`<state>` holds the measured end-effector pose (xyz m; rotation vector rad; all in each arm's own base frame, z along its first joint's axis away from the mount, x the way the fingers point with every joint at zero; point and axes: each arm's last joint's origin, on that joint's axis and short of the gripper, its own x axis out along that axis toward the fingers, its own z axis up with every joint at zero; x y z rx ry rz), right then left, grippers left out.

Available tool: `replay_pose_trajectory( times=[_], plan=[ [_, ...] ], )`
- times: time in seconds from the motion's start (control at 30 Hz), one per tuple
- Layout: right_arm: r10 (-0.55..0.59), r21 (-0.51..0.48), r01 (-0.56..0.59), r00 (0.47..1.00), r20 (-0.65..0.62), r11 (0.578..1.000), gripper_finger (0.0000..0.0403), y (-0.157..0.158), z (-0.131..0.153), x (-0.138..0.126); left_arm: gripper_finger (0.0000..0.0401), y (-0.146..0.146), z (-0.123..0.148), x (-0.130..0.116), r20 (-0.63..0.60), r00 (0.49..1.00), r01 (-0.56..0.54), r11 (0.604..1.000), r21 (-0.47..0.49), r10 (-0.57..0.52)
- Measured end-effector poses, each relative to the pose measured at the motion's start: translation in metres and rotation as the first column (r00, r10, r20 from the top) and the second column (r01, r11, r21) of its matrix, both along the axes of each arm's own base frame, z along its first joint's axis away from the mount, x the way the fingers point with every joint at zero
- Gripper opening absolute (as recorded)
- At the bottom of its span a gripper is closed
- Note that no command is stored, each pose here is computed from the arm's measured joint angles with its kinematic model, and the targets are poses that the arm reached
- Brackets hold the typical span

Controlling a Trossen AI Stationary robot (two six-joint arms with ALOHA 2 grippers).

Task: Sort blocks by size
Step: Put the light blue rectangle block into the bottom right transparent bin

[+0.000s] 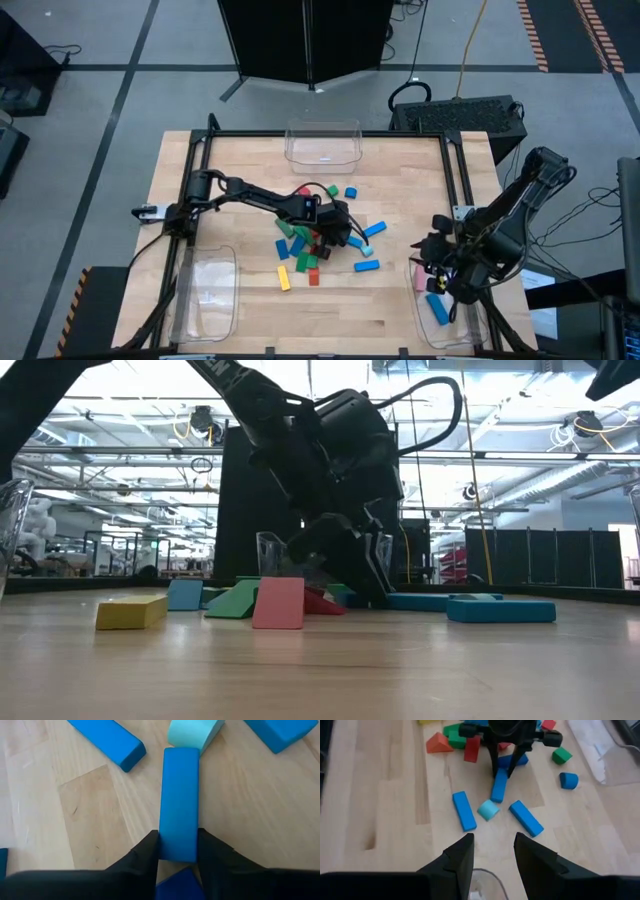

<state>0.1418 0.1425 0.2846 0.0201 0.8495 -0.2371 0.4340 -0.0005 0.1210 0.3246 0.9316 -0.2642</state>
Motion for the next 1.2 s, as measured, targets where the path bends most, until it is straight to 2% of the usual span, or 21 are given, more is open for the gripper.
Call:
replay_pose_trajectory(
  times=[0.13,0.33,0.47,0.6,0.7,0.87,1.0,1.1,1.2],
  plan=[
    [-0.021,-0.033,0.021,1.0,0.018,0.999,0.0134,-0.002,-0.019,0.002,0.0097,0.0,0.001,0.0,0.003,1.0,-0.01,1.0,0.008,0.01],
    [-0.042,-0.051,0.044,0.998,0.037,0.998,0.0134,-0.008,-0.042,0.009,0.0098,0.002,0.012,-0.004,0.002,0.995,-0.096,0.994,0.058,0.096],
    [-0.071,-0.081,0.082,0.99,0.123,0.993,0.0134,-0.011,-0.041,0.016,0.0098,0.003,0.028,-0.006,0.049,0.988,-0.148,0.982,0.12,0.143],
    [-0.132,-0.095,0.162,0.955,0.264,0.982,0.0134,-0.011,-0.035,0.024,0.0098,-0.004,0.041,-0.007,0.097,0.983,-0.172,0.972,0.16,0.158],
    [-0.175,-0.064,0.204,0.933,0.315,0.977,0.0134,-0.012,-0.033,0.029,0.0098,-0.011,0.052,-0.008,0.145,0.974,-0.199,0.959,0.2,0.172],
    [-0.256,-0.005,0.276,0.899,0.356,0.961,0.0129,-0.016,-0.034,0.033,0.0098,-0.03,0.064,-0.011,0.202,0.961,-0.249,0.91,0.333,0.189],
    [-0.329,0.012,0.353,0.856,0.399,0.935,0.0117,-0.022,-0.045,0.034,0.0098,-0.048,0.07,-0.015,0.234,0.957,-0.269,0.834,0.481,0.173],
    [-0.387,0.053,0.401,0.83,0.402,0.915,0.0108,-0.03,-0.055,0.036,0.0098,-0.06,0.073,-0.017,0.255,0.952,-0.283,0.794,0.538,0.166],
    [-0.424,0.093,0.426,0.805,0.414,0.9,0.0104,-0.035,-0.065,0.04,0.0098,-0.069,0.077,-0.018,0.28,0.947,-0.292,0.776,0.559,0.155]
  ],
)
